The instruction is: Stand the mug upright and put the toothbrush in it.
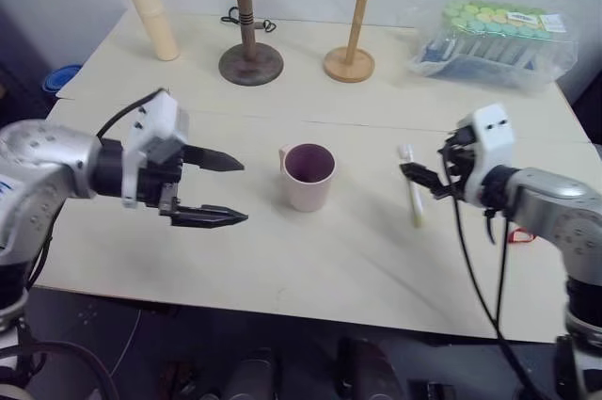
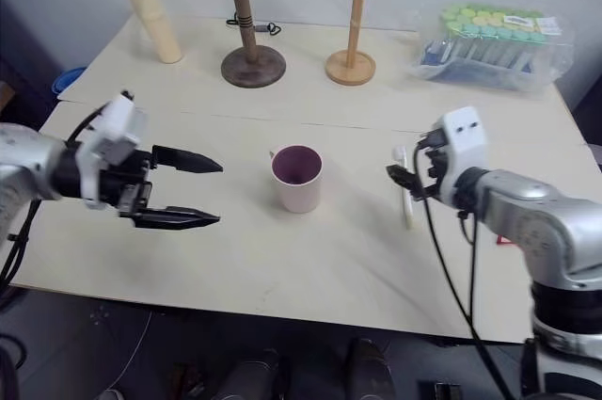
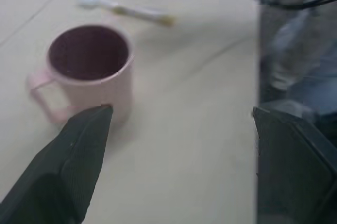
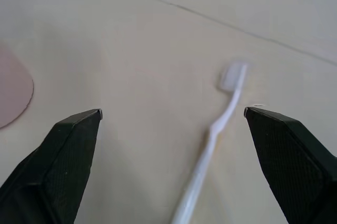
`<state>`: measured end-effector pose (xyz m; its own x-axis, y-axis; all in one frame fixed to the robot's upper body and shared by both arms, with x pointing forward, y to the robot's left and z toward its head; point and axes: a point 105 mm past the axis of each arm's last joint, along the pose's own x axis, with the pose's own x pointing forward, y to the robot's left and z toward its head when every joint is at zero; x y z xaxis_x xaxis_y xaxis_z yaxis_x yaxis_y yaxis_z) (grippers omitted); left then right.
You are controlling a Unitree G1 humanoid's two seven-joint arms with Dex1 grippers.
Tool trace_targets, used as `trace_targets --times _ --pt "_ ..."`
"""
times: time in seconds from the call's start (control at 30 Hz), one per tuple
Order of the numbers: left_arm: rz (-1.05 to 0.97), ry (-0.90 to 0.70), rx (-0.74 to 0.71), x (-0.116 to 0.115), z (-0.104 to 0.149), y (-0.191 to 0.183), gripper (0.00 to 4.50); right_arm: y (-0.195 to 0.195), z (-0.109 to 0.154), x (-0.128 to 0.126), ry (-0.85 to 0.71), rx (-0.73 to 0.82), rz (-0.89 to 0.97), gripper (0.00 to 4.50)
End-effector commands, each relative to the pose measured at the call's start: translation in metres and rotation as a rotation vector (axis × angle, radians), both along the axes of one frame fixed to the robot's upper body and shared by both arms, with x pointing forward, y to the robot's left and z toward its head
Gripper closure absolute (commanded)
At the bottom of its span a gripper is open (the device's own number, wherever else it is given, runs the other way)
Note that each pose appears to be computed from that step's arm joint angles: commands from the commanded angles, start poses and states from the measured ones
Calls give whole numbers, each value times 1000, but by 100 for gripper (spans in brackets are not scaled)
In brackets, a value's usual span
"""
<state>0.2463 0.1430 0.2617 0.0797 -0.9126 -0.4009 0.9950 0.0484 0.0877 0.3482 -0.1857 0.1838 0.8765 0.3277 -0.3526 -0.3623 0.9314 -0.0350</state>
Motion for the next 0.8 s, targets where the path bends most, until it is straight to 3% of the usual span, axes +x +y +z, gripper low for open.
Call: trace_targets --times 0.03,0.2,0.33,0.47,0.77,0.8 --pt "-76 2 -25 -4 21 -5 1 -6 -10 20 7 -23 -92 0" --pt "-94 -29 0 2 24 -9 1 -16 -38 43 49 -52 -179 0" --pt "-93 -29 2 3 20 -9 0 -13 -55 45 91 -33 -158 17" --pt "-89 -25 -5 4 18 -10 0 -5 -55 42 84 -17 -129 119" --pt "-65 -46 -24 10 18 -10 0 5 -54 37 75 -17 -97 429" --pt "-62 -50 -26 10 18 -10 0 5 -54 37 75 -19 -98 434"
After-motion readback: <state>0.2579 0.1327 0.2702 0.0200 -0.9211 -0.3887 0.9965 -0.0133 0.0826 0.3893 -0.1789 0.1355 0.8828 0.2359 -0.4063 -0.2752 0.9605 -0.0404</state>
